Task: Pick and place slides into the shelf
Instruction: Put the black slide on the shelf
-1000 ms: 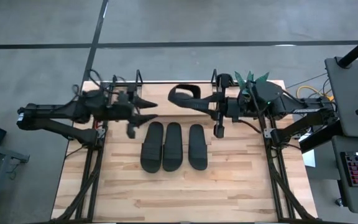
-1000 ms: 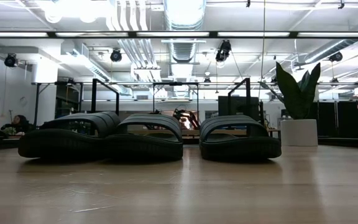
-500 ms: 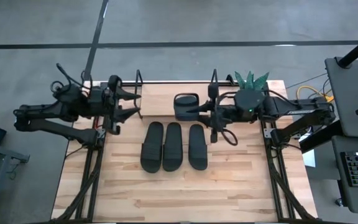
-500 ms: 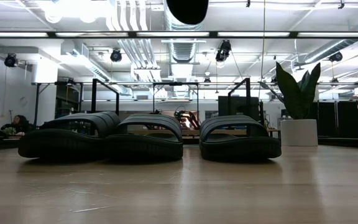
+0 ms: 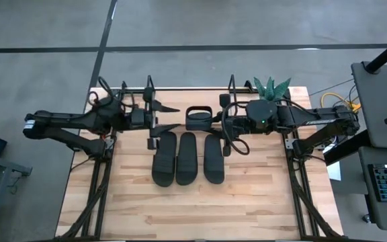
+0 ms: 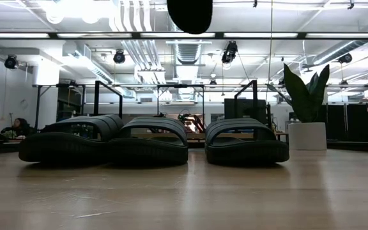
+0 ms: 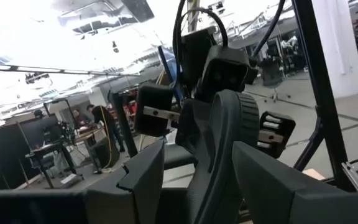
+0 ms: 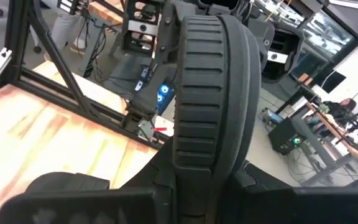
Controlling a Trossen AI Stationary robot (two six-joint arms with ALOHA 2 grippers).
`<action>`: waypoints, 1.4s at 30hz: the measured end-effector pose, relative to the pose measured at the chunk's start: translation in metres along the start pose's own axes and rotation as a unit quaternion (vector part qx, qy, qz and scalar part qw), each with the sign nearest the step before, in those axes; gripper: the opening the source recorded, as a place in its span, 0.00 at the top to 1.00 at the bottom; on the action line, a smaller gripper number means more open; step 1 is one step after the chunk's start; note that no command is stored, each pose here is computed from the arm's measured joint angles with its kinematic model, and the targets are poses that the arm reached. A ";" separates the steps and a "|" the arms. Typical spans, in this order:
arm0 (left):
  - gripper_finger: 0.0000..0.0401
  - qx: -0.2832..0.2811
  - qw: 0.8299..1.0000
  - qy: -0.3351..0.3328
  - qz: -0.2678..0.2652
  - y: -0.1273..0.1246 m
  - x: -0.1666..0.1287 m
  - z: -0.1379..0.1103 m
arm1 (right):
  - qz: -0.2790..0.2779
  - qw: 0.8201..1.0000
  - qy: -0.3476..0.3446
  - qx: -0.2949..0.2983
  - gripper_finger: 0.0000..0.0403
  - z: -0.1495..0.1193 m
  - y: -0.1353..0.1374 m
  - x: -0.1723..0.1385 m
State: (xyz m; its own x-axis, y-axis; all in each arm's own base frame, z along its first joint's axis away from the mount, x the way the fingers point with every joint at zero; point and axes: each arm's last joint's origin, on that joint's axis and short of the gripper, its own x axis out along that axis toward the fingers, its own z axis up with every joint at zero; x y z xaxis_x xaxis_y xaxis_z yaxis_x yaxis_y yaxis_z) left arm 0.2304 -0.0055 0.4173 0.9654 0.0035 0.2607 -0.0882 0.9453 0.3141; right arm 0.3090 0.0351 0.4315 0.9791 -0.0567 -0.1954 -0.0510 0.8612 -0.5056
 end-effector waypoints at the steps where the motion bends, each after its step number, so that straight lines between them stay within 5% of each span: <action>1: 0.56 0.000 1.000 0.002 -0.001 0.000 0.002 -0.001 | 0.000 1.000 0.000 0.000 0.88 0.000 0.000 0.000; 16: 0.56 0.004 1.000 0.005 -0.030 -0.005 0.014 -0.007 | -0.031 0.999 0.028 -0.005 0.88 -0.013 -0.018 0.007; 42: 0.56 0.036 0.995 0.083 0.041 -0.002 0.013 -0.017 | -0.008 1.000 0.006 0.004 0.88 -0.011 -0.016 0.008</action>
State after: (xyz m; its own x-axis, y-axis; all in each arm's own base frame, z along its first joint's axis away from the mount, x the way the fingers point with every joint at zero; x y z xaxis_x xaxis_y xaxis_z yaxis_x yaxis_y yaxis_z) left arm 0.2472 -0.0016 0.4048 0.9808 0.1402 0.1357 -0.1810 0.9134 0.3647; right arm 0.3151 0.0152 0.4289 0.9772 -0.0762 -0.1983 -0.0343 0.8647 -0.5012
